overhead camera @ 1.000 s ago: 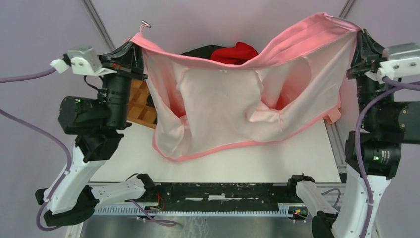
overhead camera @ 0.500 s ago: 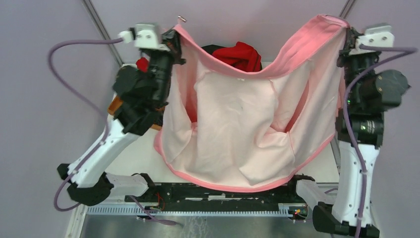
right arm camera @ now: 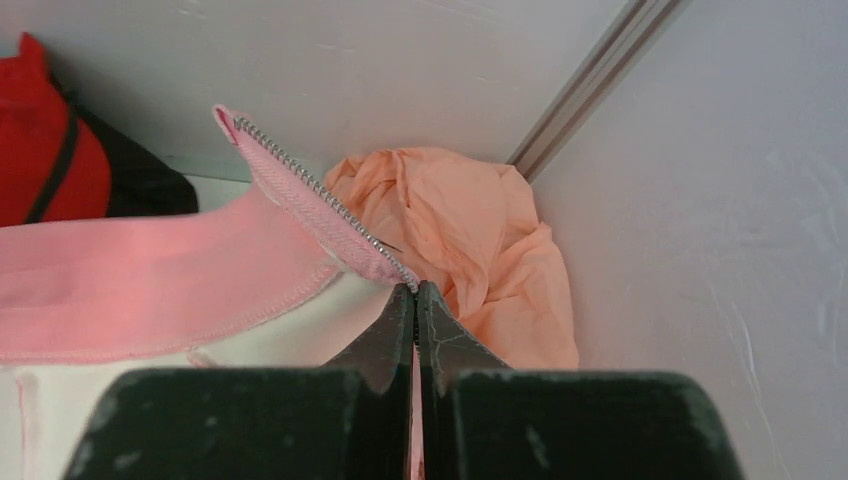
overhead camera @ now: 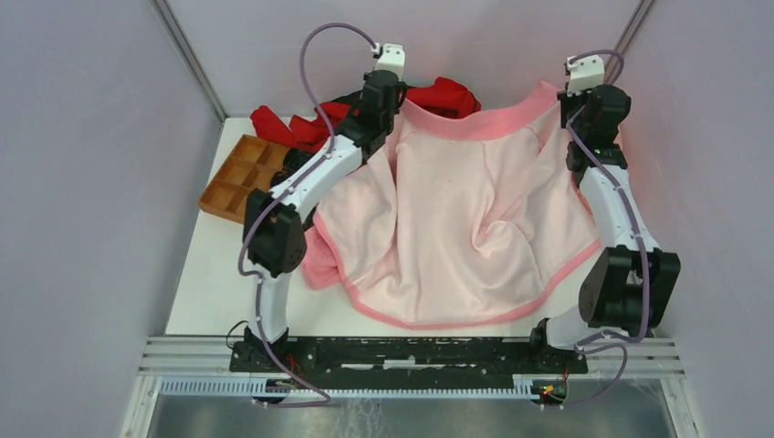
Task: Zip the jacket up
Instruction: Flatten out the jacket at the center of the board.
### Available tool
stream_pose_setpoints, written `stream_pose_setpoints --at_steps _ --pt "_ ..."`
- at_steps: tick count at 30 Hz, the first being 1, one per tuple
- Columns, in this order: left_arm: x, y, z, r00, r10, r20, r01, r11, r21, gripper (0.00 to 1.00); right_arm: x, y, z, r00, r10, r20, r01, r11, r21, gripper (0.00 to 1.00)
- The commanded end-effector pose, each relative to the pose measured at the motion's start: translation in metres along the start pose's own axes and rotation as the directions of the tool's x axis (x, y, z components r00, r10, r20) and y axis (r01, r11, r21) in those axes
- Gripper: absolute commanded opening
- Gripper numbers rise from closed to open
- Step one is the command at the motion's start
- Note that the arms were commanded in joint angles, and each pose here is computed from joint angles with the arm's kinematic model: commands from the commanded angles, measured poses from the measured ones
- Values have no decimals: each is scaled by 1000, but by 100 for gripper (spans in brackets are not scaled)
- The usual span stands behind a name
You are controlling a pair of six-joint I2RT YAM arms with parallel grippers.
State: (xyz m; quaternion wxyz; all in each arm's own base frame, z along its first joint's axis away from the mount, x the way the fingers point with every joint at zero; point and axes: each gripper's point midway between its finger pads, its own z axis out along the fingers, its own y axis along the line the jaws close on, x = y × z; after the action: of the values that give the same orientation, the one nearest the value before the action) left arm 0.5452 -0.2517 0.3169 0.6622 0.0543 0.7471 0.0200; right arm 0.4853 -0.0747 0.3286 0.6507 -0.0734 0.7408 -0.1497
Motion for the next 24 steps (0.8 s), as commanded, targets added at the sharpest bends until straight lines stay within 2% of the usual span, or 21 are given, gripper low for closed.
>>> stream_pose_setpoints --at_steps 1,6,8,9,12,14,15,17,20,22,24 --pt "-57 -5 11 986 -119 113 125 991 -51 2 -52 -36 21 986 12 164 -38 987 158 0" --pt "-34 -15 35 995 -75 68 80 993 -86 2 -18 -27 39 995 25 93 -39 987 153 0" --pt "-20 -24 39 998 -54 35 56 997 -43 6 -3 -20 41 998 24 60 -32 991 130 9" --pt "-14 -32 39 999 -42 15 42 999 -4 16 4 -15 39 999 23 44 -28 993 111 19" --pt "-7 -53 27 999 -7 -43 13 989 147 57 14 -2 28 1000 12 21 -13 999 48 42" --pt "-13 -53 15 998 26 -58 -14 980 198 75 14 2 15 1000 12 25 -13 1000 20 58" --pt "-17 -51 7 996 63 -60 -48 974 223 81 14 3 8 1000 14 24 -15 1000 13 64" --pt "-27 -45 -12 990 127 -55 -107 955 275 86 6 9 -9 999 25 43 -23 999 -33 74" --pt "-41 -32 -46 984 174 -44 -150 932 329 88 1 38 -33 997 40 62 -27 980 -197 79" --pt "-31 -22 -68 979 193 -66 -158 922 353 88 0 74 -58 995 40 96 1 919 -394 79" --pt "-25 -11 -91 979 189 -73 -147 912 383 89 -4 119 -94 984 84 159 33 782 -622 79"
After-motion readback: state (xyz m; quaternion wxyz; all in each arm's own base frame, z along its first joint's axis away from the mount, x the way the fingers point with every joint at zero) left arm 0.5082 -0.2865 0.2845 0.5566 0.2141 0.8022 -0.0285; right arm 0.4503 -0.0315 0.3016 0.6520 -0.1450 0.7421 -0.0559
